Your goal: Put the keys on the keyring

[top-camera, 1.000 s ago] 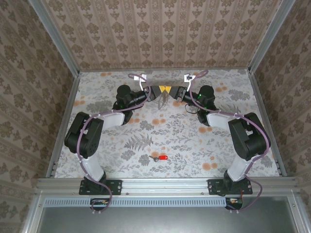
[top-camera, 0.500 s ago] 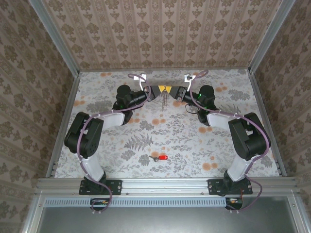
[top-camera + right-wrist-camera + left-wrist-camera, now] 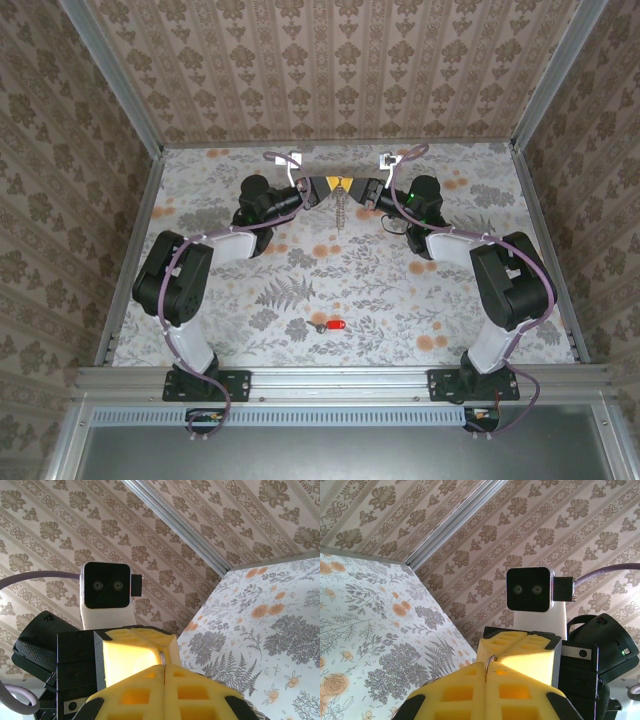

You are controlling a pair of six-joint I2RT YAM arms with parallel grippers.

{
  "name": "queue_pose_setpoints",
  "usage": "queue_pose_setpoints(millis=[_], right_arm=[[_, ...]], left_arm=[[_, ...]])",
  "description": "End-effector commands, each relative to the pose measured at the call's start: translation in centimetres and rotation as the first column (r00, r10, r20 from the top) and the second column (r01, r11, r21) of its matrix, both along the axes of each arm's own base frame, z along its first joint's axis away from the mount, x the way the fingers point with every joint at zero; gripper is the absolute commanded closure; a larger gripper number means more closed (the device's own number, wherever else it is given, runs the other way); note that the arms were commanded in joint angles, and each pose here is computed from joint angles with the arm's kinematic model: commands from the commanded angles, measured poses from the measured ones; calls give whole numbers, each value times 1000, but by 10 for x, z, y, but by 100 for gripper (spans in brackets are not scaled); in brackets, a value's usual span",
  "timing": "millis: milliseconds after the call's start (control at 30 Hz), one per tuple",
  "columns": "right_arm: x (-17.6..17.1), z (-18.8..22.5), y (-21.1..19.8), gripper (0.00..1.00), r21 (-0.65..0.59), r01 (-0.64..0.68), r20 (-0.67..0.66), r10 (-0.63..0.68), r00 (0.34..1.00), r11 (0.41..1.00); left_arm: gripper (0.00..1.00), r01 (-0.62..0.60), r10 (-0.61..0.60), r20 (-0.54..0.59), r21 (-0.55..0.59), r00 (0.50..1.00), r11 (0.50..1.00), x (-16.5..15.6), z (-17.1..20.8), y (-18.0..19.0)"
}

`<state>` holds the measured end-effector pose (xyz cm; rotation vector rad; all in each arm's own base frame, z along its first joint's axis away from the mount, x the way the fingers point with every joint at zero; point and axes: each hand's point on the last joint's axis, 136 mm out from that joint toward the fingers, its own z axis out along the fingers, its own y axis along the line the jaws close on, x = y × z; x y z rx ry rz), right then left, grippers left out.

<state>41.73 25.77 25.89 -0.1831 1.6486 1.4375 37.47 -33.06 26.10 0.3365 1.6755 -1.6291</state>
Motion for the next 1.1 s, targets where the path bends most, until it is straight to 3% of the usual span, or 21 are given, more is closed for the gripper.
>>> queue_pose_setpoints(millis=[0, 100, 233, 500, 733, 1067], right_arm=[[-5, 4, 2, 85, -7, -20, 21, 20, 1000, 1000], [-2, 3, -11, 66, -7, 18, 10, -18, 1000, 1000], [-3, -1, -31, 58, -15, 59, -15, -59, 998, 998], [-21, -6, -32, 57, -44, -4, -43, 2, 999, 999], [-38, -10, -23, 56, -45, -110, -53, 107, 993, 993], [-57, -13, -13, 60, -50, -188, -31, 187, 982, 981]], left_arm=[[100, -2, 3, 90, -15, 996, 1000, -5, 25, 3], [100, 7, -8, 103, 11, 995, 1000, -7, 23, 4], [100, 26, -35, 124, 75, 992, 997, -12, 18, 6], [100, 128, -158, 164, 179, 974, 976, -27, 10, 1], [100, 235, -269, 187, 187, 945, 954, -42, 14, -4], [100, 279, -316, 186, 200, 930, 939, -49, 17, -7]])
